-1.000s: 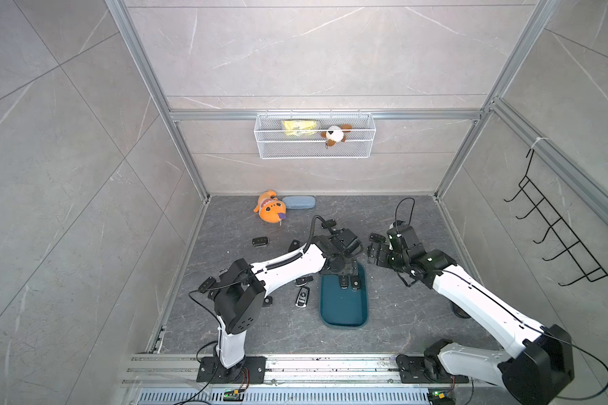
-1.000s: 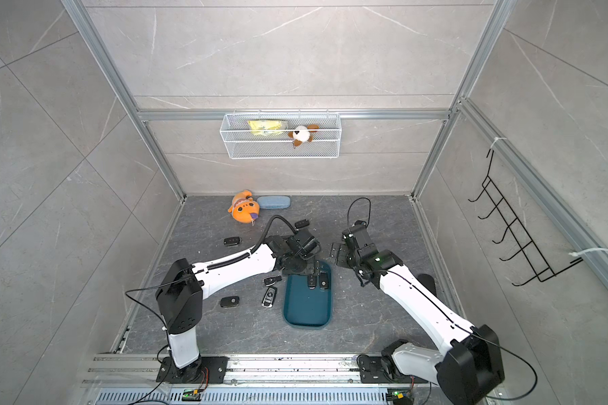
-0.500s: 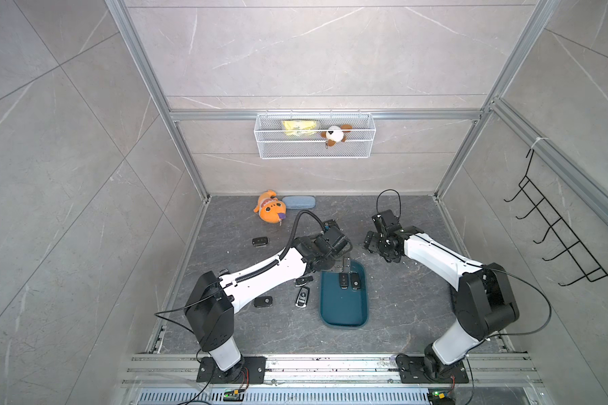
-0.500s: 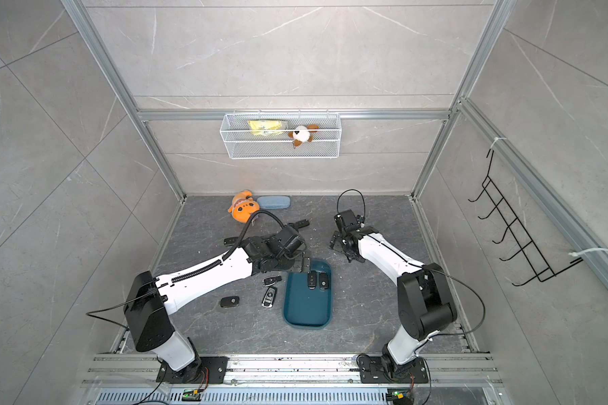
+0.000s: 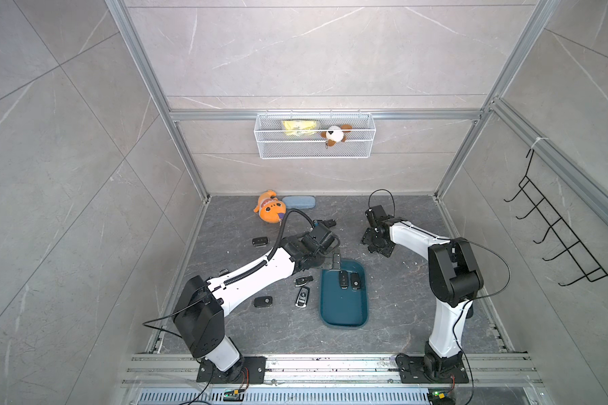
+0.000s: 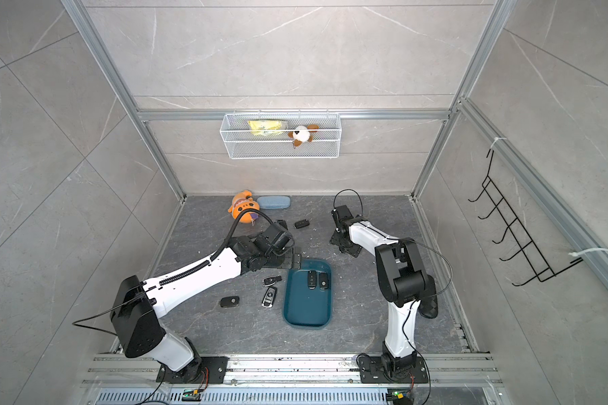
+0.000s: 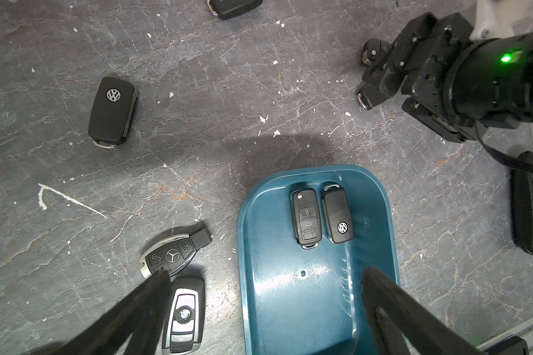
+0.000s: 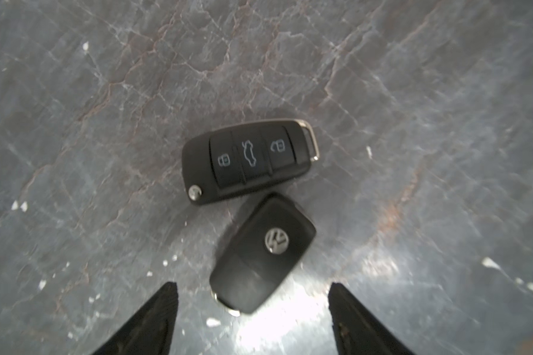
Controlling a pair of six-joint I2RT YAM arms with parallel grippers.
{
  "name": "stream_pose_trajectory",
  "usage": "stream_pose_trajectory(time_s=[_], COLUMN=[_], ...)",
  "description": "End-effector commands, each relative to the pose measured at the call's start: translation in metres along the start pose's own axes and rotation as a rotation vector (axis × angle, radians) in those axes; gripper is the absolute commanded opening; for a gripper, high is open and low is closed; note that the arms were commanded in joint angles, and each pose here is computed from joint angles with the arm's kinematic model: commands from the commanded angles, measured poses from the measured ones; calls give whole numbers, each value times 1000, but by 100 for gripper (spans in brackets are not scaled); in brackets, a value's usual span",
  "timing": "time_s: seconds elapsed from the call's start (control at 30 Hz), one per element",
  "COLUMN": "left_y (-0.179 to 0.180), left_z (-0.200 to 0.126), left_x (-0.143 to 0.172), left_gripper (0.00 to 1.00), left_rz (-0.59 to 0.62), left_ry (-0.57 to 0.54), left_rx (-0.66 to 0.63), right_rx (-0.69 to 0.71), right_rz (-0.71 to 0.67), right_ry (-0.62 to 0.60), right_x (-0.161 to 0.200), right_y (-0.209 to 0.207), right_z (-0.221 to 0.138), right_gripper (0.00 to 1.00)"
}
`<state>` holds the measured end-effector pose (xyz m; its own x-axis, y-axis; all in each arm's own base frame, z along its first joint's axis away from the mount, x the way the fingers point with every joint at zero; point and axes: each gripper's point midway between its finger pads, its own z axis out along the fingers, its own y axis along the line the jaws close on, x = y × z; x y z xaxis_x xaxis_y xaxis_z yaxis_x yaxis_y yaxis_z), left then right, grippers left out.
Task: Place the car key into the storage box
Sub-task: Pick up the car key from the center of the board.
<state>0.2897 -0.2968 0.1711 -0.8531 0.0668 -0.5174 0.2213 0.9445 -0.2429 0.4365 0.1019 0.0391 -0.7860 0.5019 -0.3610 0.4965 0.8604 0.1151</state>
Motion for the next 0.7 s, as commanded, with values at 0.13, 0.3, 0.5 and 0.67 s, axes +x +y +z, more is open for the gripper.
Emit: stream_pose_trajectory(time_s=[0.13,0.3,0.5,0.67], left_y=[2,7,7,9], left_z=[-14,-11,-8,-7], left_x=[-15,-17,-20,-20], left_gripper=[100,100,100,100], left_rz=[8,0,-1,5], left_ry=[-39,-34,-25,-16], left_rx=[40,41,56,69], right_rx=[39,60,87,73], right_rz=[49,55,62,70], right_ry=[49,63,85,90], right_x=[-2,-2,4,12], right_y=[-3,-8,-17,-23], right_z=[25,30,31,25], right_gripper=[71,65,50,49])
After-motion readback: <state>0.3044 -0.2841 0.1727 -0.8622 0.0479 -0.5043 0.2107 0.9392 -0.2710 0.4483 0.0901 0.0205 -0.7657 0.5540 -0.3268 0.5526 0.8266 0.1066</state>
